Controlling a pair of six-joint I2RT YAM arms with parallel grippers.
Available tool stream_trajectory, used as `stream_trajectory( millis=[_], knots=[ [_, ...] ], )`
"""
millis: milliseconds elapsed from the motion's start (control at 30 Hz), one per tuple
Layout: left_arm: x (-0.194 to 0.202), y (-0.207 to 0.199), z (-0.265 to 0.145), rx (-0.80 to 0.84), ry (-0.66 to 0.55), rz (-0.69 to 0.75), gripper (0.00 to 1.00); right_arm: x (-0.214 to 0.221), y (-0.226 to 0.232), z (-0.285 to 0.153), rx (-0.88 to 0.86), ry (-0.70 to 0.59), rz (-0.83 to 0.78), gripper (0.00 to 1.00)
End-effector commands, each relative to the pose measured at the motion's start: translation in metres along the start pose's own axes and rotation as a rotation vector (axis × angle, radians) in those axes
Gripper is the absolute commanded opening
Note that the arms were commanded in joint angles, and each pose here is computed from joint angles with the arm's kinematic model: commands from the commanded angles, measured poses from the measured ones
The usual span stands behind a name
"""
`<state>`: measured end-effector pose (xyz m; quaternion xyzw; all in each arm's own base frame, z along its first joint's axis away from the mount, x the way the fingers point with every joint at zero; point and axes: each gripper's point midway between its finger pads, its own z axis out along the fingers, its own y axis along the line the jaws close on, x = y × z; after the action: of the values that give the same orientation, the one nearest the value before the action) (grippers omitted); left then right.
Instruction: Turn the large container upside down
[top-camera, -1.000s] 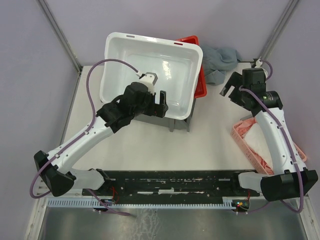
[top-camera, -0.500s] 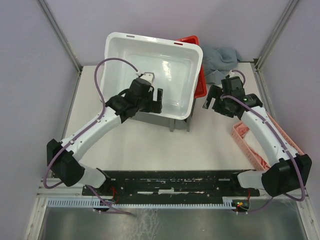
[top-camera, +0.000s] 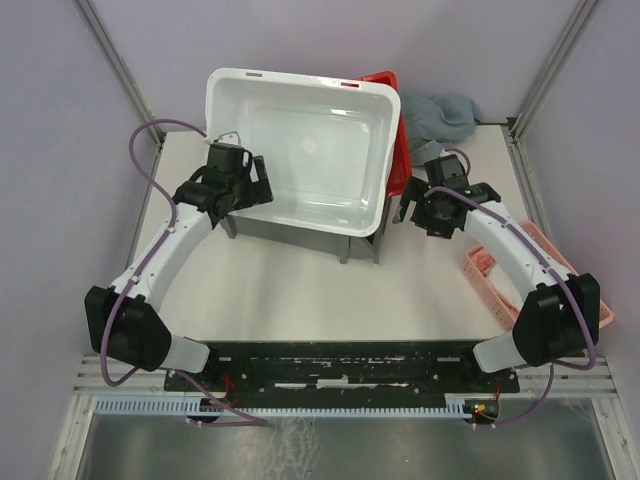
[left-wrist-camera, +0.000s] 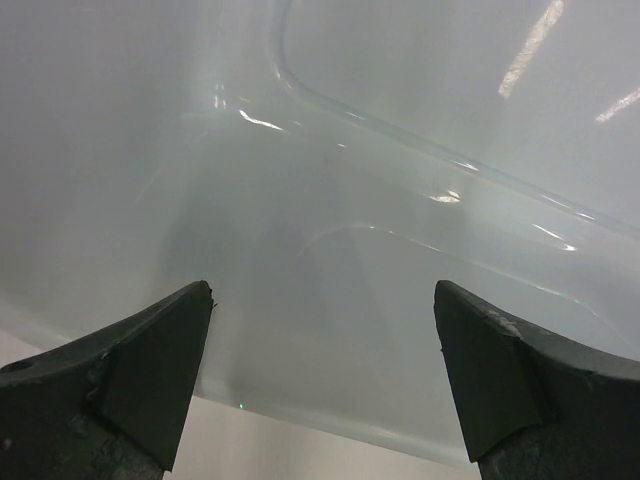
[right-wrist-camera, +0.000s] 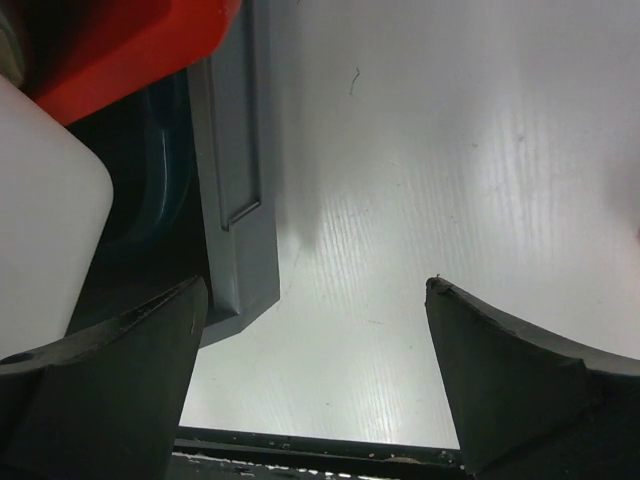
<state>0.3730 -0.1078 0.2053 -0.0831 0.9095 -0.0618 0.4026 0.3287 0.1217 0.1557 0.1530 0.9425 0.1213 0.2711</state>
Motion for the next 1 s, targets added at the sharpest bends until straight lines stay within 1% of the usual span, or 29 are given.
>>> stream_trajectory(
  millis=[0, 167, 333, 400, 533, 700, 833, 967],
  knots=[
    [0.015, 0.029, -0.015, -0.085, 0.035, -0.040, 0.99, 0.013, 0.025, 0.020, -0.065, 0.032, 0.007, 0.99],
    [0.010, 0.028, -0.028, -0.060, 0.006, -0.040, 0.99, 0.032, 0.053, 0.043, -0.112, 0.083, -0.035, 0.99],
    [-0.008, 0.010, -0.050, 0.057, -0.049, -0.033, 0.99, 0.048, 0.076, 0.060, -0.129, 0.128, -0.097, 0.99],
    [-0.014, 0.006, -0.058, 0.080, -0.066, -0.024, 0.99, 0.051, 0.087, 0.064, -0.141, 0.138, -0.127, 0.99],
    [-0.021, 0.016, -0.068, 0.035, -0.096, -0.019, 0.99, 0.058, 0.113, 0.071, -0.180, 0.149, -0.182, 0.99],
    [-0.023, 0.025, -0.073, -0.010, -0.106, -0.020, 0.99, 0.069, 0.157, 0.079, -0.243, 0.170, -0.275, 0.99],
    [-0.034, 0.023, -0.081, -0.001, -0.138, -0.017, 0.99, 0.088, 0.197, 0.072, -0.323, 0.194, -0.342, 0.99],
    [-0.045, 0.012, -0.087, 0.051, -0.155, 0.001, 0.99, 0.107, 0.219, 0.060, -0.377, 0.216, -0.408, 0.99]
  ],
)
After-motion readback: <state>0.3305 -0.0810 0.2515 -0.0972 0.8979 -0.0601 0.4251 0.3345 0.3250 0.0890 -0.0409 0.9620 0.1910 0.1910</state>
